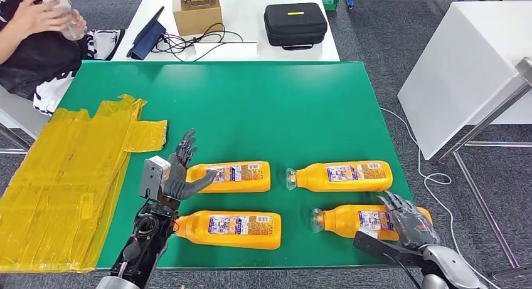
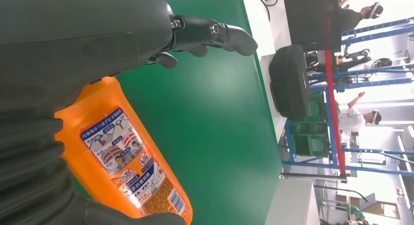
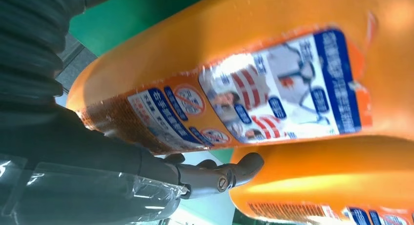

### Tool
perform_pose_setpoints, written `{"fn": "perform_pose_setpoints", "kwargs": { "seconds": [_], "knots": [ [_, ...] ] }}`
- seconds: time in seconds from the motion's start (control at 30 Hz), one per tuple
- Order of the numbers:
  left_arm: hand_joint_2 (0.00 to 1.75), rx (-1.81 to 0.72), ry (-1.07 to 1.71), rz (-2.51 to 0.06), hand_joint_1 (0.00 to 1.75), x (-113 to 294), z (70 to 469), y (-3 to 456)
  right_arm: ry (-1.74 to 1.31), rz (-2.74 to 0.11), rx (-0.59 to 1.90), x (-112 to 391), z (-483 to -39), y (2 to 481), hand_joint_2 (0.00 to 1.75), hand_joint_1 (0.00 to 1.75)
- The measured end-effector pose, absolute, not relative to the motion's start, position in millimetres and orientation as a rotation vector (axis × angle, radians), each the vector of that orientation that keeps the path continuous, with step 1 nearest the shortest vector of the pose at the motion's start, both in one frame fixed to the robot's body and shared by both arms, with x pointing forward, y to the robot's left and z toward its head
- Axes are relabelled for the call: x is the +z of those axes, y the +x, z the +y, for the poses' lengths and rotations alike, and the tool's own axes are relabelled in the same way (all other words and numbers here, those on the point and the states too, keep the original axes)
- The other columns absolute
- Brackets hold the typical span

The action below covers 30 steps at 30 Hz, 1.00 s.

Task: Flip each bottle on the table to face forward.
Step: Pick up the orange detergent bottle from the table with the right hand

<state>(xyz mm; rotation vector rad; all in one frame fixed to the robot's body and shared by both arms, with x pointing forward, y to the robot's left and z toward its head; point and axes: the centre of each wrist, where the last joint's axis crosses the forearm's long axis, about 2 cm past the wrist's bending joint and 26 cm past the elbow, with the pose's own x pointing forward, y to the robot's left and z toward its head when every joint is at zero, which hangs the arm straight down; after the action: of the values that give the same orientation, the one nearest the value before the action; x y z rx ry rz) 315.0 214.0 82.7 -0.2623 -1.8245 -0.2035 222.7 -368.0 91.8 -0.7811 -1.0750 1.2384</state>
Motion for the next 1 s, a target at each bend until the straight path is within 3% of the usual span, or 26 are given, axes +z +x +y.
{"fn": "perform_pose_setpoints", "kwargs": {
  "seconds": [0.37,0.5,0.53,1.0],
  "knots": [
    [1.75,-0.190,-0.275,-1.808,0.00,80,214,315,-0.777,-1.008,1.261,90,-377,213,1.75,0.00],
    [1.75,-0.187,-0.275,-1.804,0.00,79,214,316,-0.785,-0.995,1.261,91,-377,210,1.75,1.69],
    [1.75,-0.185,-0.275,-1.803,0.00,79,214,316,-0.786,-0.991,1.262,91,-377,209,1.75,1.75],
    [1.75,-0.178,-0.275,-1.794,0.00,77,214,315,-0.799,-0.993,1.262,91,-376,208,1.75,1.75]
  ]
}}
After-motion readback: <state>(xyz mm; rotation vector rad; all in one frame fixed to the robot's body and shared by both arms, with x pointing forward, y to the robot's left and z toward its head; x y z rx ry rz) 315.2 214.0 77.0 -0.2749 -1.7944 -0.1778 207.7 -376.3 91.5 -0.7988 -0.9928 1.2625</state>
